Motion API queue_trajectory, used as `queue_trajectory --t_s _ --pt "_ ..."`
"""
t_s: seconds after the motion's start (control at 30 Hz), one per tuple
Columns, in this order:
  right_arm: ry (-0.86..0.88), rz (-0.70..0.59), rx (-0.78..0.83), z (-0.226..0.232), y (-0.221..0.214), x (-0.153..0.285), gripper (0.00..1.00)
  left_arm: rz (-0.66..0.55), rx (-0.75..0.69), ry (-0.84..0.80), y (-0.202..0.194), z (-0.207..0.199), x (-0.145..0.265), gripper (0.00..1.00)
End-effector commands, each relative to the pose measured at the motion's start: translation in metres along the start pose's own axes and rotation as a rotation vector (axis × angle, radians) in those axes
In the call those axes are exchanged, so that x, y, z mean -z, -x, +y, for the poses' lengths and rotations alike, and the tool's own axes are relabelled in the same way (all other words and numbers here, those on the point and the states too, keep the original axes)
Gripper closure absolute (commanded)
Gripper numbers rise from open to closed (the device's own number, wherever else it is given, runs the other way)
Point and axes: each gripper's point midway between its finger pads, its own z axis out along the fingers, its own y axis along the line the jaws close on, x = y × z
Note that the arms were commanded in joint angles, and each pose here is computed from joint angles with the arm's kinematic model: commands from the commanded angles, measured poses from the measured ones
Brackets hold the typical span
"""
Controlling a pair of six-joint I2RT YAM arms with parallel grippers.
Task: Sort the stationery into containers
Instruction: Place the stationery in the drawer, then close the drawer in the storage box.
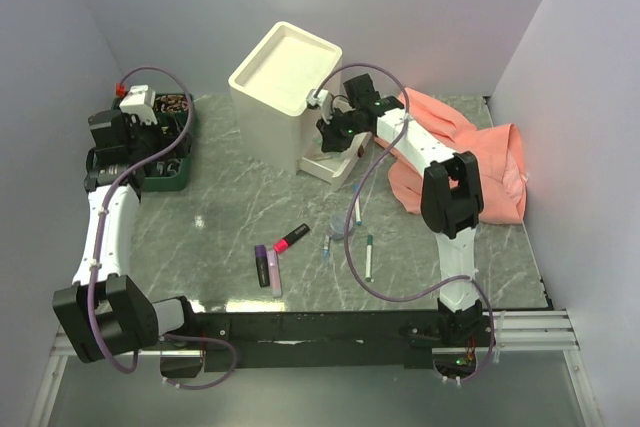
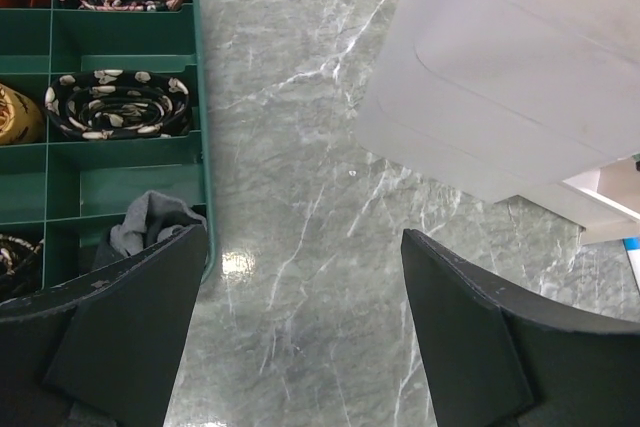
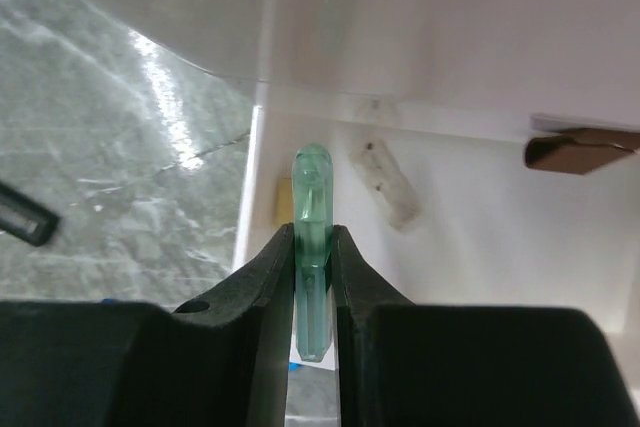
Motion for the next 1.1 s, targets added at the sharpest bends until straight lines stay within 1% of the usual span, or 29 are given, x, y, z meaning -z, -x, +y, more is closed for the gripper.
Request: queue_trajectory --t_s 0.0,0.03,0.07,0.13,0.17,0.27,0.33,0.37,0.43,0.5,0.53,0.57,0.63,0.7,0.73,0.77,0.8,0.83,0.87,0.9,0.93,0.97,1.07 --pt "-0.101 -0.022 0.047 -0.024 0.002 0.008 0.94 -0.055 -0.034 -0.004 0.03 0.001 -0.001 0.15" --pt "-0.102 -0.021 0.045 -0.024 0.0 0.008 0.92 -0.061 -0.039 -0.004 0.034 0.002 -0.001 0.15" --pt "-0.106 -0.021 0.038 -0.025 -0.002 0.009 0.84 -0.054 -0.037 0.0 0.033 0.004 -0.003 0.15" --pt "-0.113 -0.027 0.023 -0.025 -0.001 0.012 0.73 -0.054 -0.046 -0.007 0.035 0.003 -0.004 0.15" --pt "-0.116 -0.031 0.017 -0.023 -0.001 0.016 0.64 -0.042 -0.044 -0.02 0.033 0.003 -0.007 0.14" --pt "-0.11 -0.058 -0.015 -0.015 -0.001 0.029 0.55 -0.026 -0.044 -0.046 0.031 0.002 -0.015 0.14" --pt "-0.106 -0.075 -0.042 -0.01 -0.003 0.037 0.53 -0.034 -0.056 -0.064 0.037 0.002 -0.02 0.14" --pt "-0.098 -0.08 -0.054 -0.003 -0.006 0.042 0.52 -0.026 -0.052 -0.067 0.035 0.003 -0.026 0.14" --pt "-0.102 -0.091 -0.122 0.001 -0.011 0.049 0.52 -0.053 -0.058 -0.056 0.048 0.007 -0.032 0.15" --pt "-0.107 -0.101 -0.24 0.009 -0.016 0.06 0.52 -0.065 -0.03 -0.052 0.055 0.009 -0.038 0.15" --pt "-0.12 -0.127 -0.284 0.006 -0.013 0.069 0.52 -0.091 -0.03 -0.059 0.064 0.009 -0.041 0.15" --pt "-0.122 -0.153 -0.352 0.017 -0.012 0.079 0.52 -0.098 -0.009 -0.063 0.066 0.008 -0.044 0.15" --pt "-0.155 -0.187 -0.374 0.023 -0.007 0.094 0.52 -0.11 0.004 -0.085 0.066 0.009 -0.053 0.15" --pt "-0.136 -0.227 -0.39 0.039 0.0 0.114 0.52 -0.113 0.028 -0.11 0.062 0.011 -0.062 0.16" --pt "-0.14 -0.235 -0.416 0.041 0.001 0.12 0.52 -0.094 0.061 -0.137 0.053 0.014 -0.071 0.16" --pt "-0.156 -0.263 -0.492 0.038 0.004 0.132 0.52 -0.108 0.143 -0.13 0.056 0.025 -0.073 0.16" --pt "-0.146 -0.298 -0.606 0.032 0.008 0.142 0.52 -0.123 0.217 -0.125 0.06 0.038 -0.081 0.17" --pt "-0.132 -0.314 -0.676 0.028 0.008 0.146 0.52 -0.131 0.232 -0.123 0.066 0.042 -0.084 0.17" --pt "-0.131 -0.342 -0.737 0.02 0.007 0.148 0.52 -0.108 0.247 -0.122 0.06 0.046 -0.093 0.17" --pt "-0.115 -0.37 -0.876 0.016 0.006 0.148 0.52 -0.106 0.231 -0.116 0.06 0.049 -0.096 0.17" --pt "-0.138 -0.411 -0.963 0.0 -0.004 0.158 0.52 -0.116 0.226 -0.116 0.064 0.049 -0.098 0.17" --pt "-0.142 -0.434 -1.016 -0.006 -0.01 0.158 0.5 -0.116 0.231 -0.113 0.063 0.05 -0.102 0.17" --pt "-0.179 -0.41 -1.017 -0.013 -0.021 0.163 0.5 -0.116 0.219 -0.126 0.068 0.047 -0.109 0.17"
